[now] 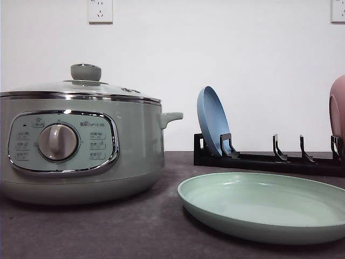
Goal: Transfer potato from steamer to green plate
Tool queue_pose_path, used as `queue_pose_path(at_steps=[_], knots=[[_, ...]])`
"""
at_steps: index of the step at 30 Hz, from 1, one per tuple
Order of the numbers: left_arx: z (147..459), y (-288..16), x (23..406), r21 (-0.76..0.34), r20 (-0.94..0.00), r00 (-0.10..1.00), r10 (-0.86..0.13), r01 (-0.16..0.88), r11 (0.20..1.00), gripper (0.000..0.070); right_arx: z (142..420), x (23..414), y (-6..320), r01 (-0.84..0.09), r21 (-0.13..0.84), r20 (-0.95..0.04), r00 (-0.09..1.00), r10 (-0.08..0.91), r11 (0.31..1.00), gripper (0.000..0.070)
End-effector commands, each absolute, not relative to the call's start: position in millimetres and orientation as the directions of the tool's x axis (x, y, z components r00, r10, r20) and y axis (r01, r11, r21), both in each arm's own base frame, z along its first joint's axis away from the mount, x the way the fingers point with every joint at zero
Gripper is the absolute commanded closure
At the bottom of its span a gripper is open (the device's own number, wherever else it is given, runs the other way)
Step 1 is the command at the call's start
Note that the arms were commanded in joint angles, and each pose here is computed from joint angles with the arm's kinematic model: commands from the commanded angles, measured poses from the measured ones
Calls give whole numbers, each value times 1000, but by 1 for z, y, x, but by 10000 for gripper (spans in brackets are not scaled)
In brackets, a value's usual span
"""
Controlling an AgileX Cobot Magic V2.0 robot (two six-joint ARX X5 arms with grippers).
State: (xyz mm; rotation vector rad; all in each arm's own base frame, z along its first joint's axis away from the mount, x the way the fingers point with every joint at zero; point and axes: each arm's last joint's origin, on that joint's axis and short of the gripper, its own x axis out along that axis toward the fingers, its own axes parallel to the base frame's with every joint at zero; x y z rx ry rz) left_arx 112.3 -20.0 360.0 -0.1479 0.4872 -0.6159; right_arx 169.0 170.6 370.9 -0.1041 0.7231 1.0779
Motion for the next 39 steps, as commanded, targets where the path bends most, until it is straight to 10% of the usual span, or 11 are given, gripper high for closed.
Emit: queue_pose_path(at_steps=[1,26,39], knots=[[368,-20,112,-248,-373,716,-590,536,807,104,375,170,173,-842,251,-571,270,775,478,355],[435,-44,192,-180,-536,691,-485,468,865,106,374,169,173,-840,253,-577,267,772,480,355],[401,-94,265,-112,-730,563,-386,459,881,109,374,169,173,-838,255,-583,264,768,482,355]])
